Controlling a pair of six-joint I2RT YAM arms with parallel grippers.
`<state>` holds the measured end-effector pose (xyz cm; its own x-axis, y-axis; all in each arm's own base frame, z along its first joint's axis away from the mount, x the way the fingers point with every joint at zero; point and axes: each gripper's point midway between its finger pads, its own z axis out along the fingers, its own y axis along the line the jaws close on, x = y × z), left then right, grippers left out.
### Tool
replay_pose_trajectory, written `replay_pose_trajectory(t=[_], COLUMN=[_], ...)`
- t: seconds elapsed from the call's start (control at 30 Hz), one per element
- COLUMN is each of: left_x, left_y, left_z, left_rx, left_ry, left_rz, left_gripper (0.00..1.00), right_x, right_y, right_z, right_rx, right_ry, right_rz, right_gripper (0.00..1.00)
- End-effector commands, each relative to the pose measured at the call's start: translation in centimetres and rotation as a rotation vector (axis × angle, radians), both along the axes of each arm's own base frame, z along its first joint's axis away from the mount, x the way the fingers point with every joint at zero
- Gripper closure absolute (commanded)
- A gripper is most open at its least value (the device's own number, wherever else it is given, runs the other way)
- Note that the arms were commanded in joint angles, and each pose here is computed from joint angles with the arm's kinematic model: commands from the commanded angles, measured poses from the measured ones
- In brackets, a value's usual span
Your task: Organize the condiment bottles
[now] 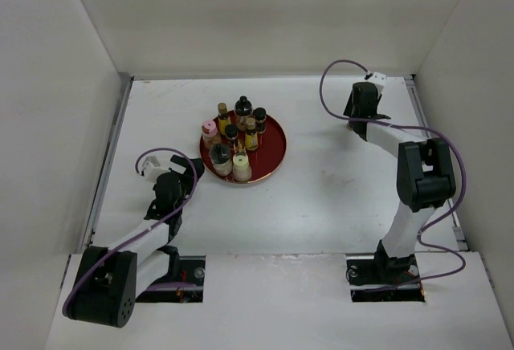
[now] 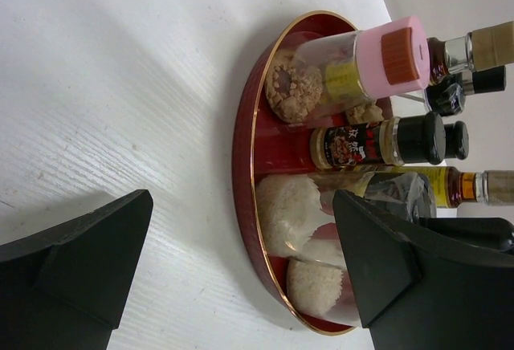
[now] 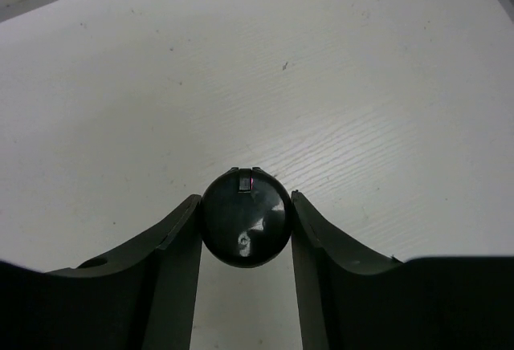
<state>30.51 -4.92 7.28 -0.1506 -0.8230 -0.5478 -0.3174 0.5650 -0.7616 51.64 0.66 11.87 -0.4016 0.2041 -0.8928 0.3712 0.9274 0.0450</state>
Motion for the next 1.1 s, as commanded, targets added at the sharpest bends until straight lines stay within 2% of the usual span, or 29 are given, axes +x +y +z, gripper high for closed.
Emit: replay_pose_trajectory(t=[0.0, 0.07, 0.2, 0.43, 0.73, 0.9, 1.07], left_x=[1.2, 1.2, 1.1, 0.8, 0.7, 0.7, 0.7], left_y=[0.0, 0.0, 0.3, 1.2, 1.7, 1.6, 1.4], left_z=[2.8, 2.9, 3.2, 3.5, 3.1, 3.4, 3.3], left_rx=[-0.025, -0.027, -0.024, -0.022, -0.039, -0.038, -0.043], left_ry=[-0.090, -0.093, -0.106, -0.120, -0.111, -0.118, -0.116], left_rz=[0.011, 0.008, 0.021, 0.052, 0.070, 0.066, 0.054], left_gripper=[0.00, 0.00, 0.00, 0.00, 0.00, 0.00, 0.00], right_x=[1.3, 0.8, -0.9, -5.1, -8.7, -8.8, -8.4], right_y=[-0.5, -0.6, 2.5, 12.9, 26.1, 30.0, 31.4], right_z=[2.7, 3.9, 7.7, 12.3, 11.0, 8.6, 6.0], right_rx=[-0.010, -0.009, 0.020, 0.117, 0.222, 0.214, 0.190], right_ry=[-0.078, -0.111, -0.203, -0.302, -0.298, -0.254, -0.211], right_rz=[-0.021, -0.034, 0.029, 0.268, 0.545, 0.601, 0.608], right_gripper=[0.64, 0.68, 0.68, 0.68, 0.67, 0.67, 0.67])
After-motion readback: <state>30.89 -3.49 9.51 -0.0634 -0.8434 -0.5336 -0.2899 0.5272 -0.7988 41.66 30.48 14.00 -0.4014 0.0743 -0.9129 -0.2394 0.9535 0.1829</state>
